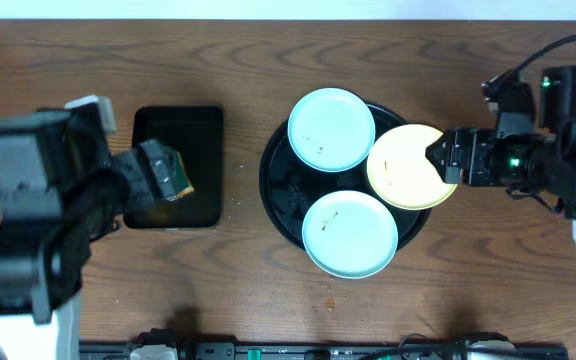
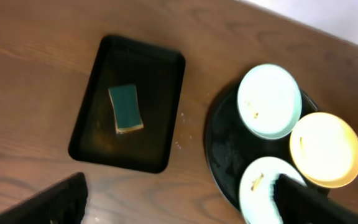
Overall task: Clean dirty plates on tray and stack at the side
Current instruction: 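Reach left gripper to the sponge and right gripper to the plates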
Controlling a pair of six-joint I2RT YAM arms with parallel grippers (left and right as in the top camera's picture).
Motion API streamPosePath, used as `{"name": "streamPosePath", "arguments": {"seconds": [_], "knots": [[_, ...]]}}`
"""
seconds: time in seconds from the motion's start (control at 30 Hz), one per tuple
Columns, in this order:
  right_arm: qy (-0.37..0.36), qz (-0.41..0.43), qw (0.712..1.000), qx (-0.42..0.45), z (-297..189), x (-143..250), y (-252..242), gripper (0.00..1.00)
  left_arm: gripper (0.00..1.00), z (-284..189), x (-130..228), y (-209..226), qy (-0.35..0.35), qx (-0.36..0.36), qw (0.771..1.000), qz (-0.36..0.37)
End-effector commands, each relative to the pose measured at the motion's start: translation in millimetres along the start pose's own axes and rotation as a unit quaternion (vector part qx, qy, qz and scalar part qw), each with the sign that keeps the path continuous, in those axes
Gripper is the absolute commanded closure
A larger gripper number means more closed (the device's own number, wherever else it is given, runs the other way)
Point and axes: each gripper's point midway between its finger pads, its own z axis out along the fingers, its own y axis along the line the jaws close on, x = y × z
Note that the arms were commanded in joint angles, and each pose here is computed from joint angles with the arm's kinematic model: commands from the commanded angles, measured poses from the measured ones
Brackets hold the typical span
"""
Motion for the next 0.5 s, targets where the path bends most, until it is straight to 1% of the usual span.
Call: {"name": "streamPosePath", "arguments": {"seconds": [0.0, 0.07, 0.13, 0.2, 0.27, 0.3, 0.37, 0.4, 0.47], "knots": [[0.052, 0.029, 0.998, 0.014, 15.8, 24.8, -2.8, 0.34, 0.02, 12.7, -1.9, 1.5, 0.023, -0.006, 1.0, 0.007], [0.104, 0.053, 0.992, 0.058, 32.5, 52.7, -17.6, 0.34, 0.02, 26.7, 0.1, 4.8, 0.048, -0.015, 0.999, 0.004], [0.143, 0.074, 0.983, 0.089, 49.2, 76.4, -27.1, 0.35, 0.02, 39.2, 2.1, 14.2, 0.069, -0.042, 0.997, -0.011], [0.179, 0.094, 0.974, 0.104, 75.6, 102.0, -30.8, 0.36, 0.02, 54.9, 4.1, 23.5, 0.095, -0.069, 0.993, -0.021], [0.202, 0.119, 0.965, 0.116, 104.3, 126.8, -32.9, 0.38, 0.01, 70.6, 5.4, 26.4, 0.118, -0.077, 0.99, -0.022], [0.212, 0.134, 0.96, 0.122, 122.0, 142.8, -33.4, 0.42, 0.01, 82.0, 7.3, 28.6, 0.136, -0.082, 0.987, -0.024], [0.213, 0.144, 0.958, 0.125, 134.9, 152.2, -32.9, 0.44, 0.01, 91.8, 9.3, 30.4, 0.151, -0.086, 0.984, -0.025], [0.206, 0.146, 0.959, 0.13, 146.5, 157.2, -34.6, 0.48, 0.0, 99.5, 11.0, 31.8, 0.163, -0.09, 0.982, -0.027], [0.19, 0.161, 0.953, 0.17, 155.2, 164.2, -48.8, 0.6, 0.0, 108.7, 14.1, 33.8, 0.18, -0.094, 0.979, -0.028]]}}
